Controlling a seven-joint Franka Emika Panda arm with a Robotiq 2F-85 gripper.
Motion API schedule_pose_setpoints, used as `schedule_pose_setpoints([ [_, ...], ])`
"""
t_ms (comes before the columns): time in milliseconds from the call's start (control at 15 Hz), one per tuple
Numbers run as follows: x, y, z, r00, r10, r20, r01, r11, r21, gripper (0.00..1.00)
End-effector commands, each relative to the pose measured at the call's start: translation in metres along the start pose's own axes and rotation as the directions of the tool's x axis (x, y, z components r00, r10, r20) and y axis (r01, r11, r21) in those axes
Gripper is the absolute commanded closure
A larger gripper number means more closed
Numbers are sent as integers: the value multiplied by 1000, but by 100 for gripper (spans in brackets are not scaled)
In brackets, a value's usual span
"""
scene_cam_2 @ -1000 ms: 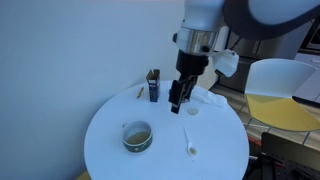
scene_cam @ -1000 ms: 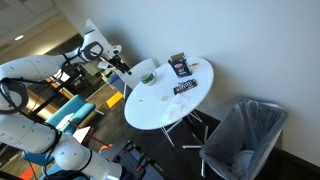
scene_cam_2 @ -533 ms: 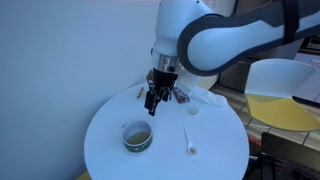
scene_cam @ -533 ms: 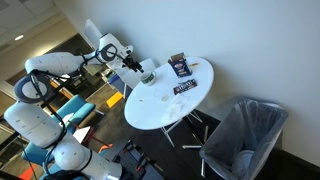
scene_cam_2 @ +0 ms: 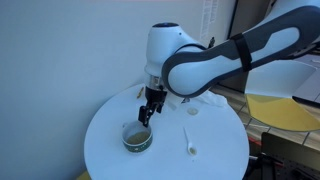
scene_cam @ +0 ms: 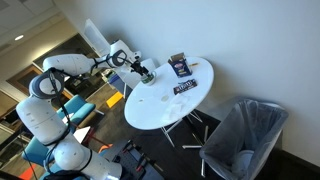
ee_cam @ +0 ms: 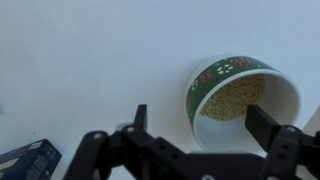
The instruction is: Move the cup to the right of the table
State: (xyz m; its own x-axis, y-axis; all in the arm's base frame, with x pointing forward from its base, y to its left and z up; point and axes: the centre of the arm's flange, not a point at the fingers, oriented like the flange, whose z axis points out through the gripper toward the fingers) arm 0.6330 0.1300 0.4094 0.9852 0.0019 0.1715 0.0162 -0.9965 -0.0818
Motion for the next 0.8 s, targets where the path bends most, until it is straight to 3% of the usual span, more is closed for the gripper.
schedule_pose_setpoints([
  [0, 6, -4, 11, 1000, -4, -26, 5, 999, 41, 0],
  [533, 11, -3, 34, 997, 65, -34, -64, 998, 29, 0],
  [600, 11, -2, 37, 997, 68, -28, -67, 997, 26, 6],
  [667, 11, -1, 39, 997, 73, -25, -73, 997, 24, 22],
  [733, 11, 0, 42, 997, 81, -22, -80, 997, 22, 32],
])
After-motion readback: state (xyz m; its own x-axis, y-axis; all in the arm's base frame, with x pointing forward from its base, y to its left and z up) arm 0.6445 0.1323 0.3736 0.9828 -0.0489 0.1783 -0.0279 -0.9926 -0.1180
